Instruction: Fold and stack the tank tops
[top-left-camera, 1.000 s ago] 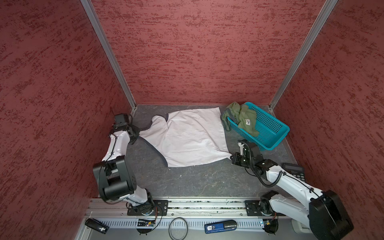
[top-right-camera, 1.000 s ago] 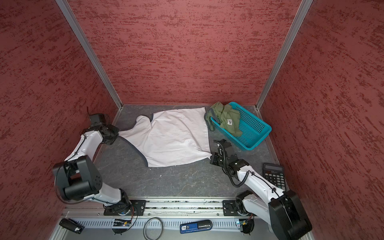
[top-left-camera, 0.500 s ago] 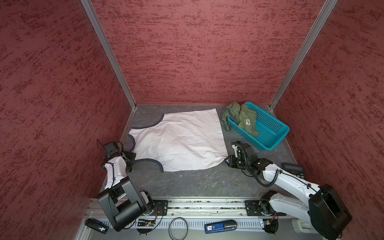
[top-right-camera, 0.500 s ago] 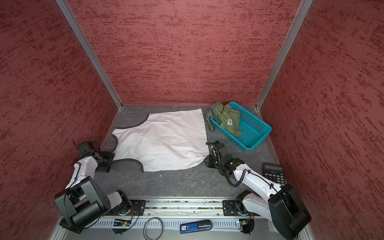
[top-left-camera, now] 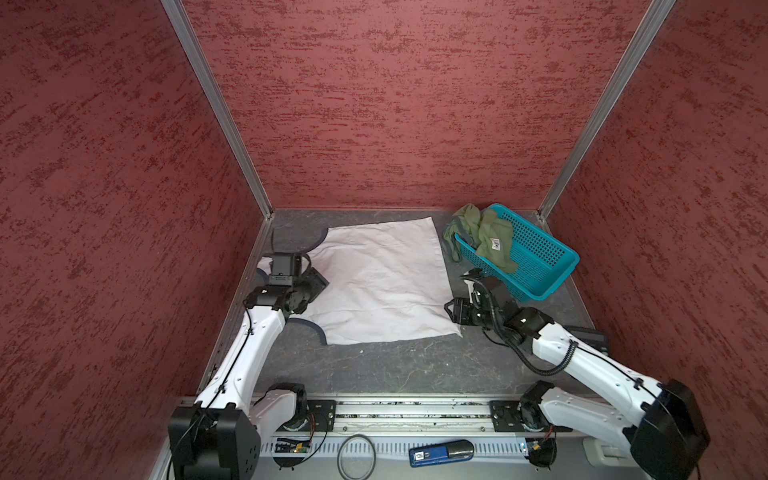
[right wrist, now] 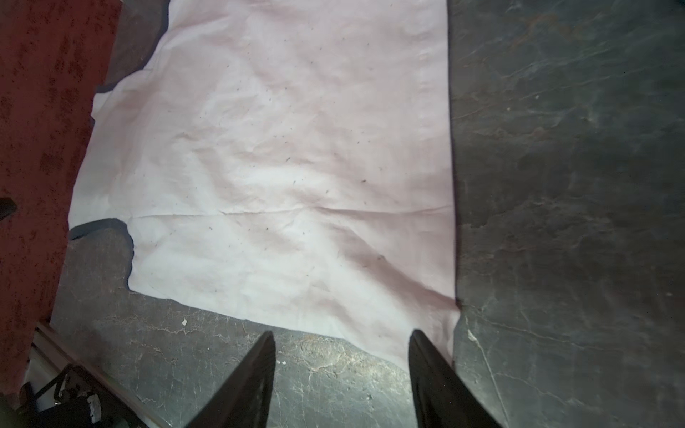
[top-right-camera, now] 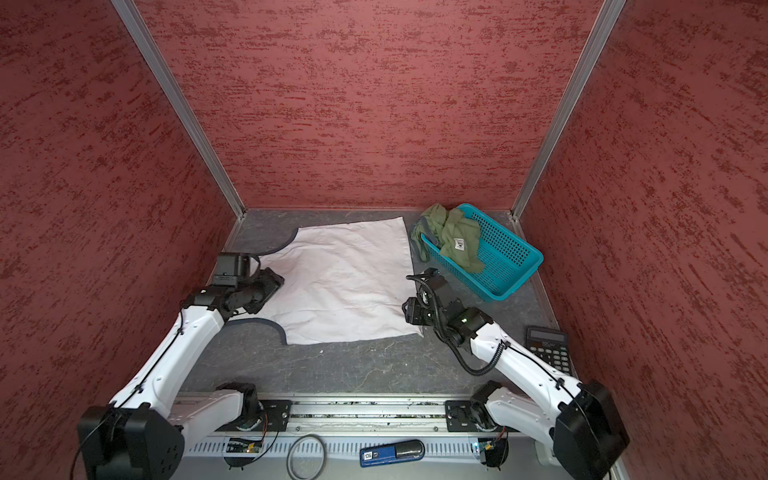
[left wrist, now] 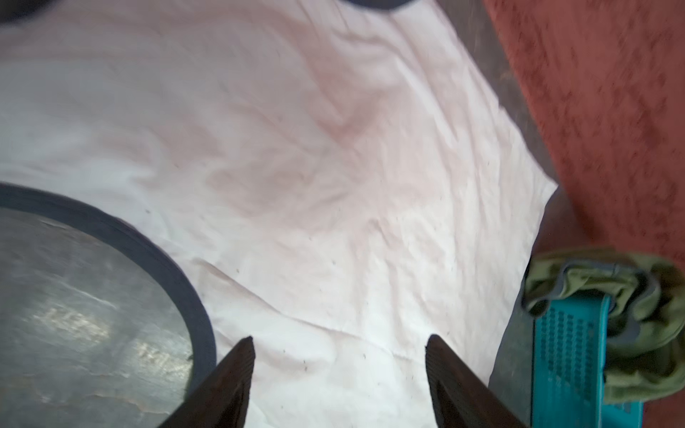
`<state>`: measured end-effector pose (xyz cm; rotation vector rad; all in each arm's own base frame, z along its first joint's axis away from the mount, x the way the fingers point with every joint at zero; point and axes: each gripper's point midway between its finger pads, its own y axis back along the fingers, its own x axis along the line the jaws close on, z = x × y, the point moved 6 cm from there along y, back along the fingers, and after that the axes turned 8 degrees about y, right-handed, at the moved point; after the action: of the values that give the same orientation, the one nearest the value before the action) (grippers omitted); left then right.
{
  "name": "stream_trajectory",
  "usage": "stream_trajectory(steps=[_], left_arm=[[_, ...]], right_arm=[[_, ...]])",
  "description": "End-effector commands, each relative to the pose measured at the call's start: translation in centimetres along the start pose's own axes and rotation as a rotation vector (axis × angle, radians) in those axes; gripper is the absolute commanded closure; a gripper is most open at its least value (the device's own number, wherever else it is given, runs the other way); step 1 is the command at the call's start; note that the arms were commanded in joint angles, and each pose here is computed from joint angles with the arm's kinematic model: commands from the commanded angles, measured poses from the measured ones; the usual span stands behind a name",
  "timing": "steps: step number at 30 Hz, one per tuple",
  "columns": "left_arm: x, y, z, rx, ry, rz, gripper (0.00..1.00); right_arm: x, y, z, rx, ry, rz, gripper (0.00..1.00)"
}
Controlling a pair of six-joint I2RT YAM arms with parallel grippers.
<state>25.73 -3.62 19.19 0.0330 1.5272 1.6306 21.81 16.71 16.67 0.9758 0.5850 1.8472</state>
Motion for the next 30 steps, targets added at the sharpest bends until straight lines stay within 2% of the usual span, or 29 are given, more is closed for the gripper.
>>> stream_trajectory(steps=[1,7,14,19,24,27,30], left_arm=[[0.5,-2.2,-3.0,0.079,-0.011,0.057,0.26],[2.4,-5.6,-6.9,0.2,-0.037,0.116,0.25],[6.0,-7.5,-9.2,0.28,-0.037,0.172,0.22],[9.3,-6.5,-9.3,0.263,-0.006,0.244,0.22],[11.2,-4.2,-9.4,0.222,0.05,0.215,0.2],[10.3,-2.8,-8.6,0.188,0.039,0.161,0.19],[7.3,-1.5,-7.1,0.142,-0.005,0.047,0.15]], right_arm=[[0.9,-1.5,-0.1,0.031,-0.021,0.01,0.42],[0.5,-4.9,-0.9,0.112,-0.04,-0.026,0.4],[-0.3,-7.9,-3.2,0.237,-0.075,-0.045,0.4],[-1.6,-7.4,-5.2,0.293,-0.085,-0.099,0.38],[-1.6,-5.4,-6.3,0.304,-0.104,-0.082,0.32],[-0.3,-4.2,-5.5,0.286,-0.121,-0.012,0.3],[1.5,-2.6,-2.0,0.18,-0.085,0.026,0.3]])
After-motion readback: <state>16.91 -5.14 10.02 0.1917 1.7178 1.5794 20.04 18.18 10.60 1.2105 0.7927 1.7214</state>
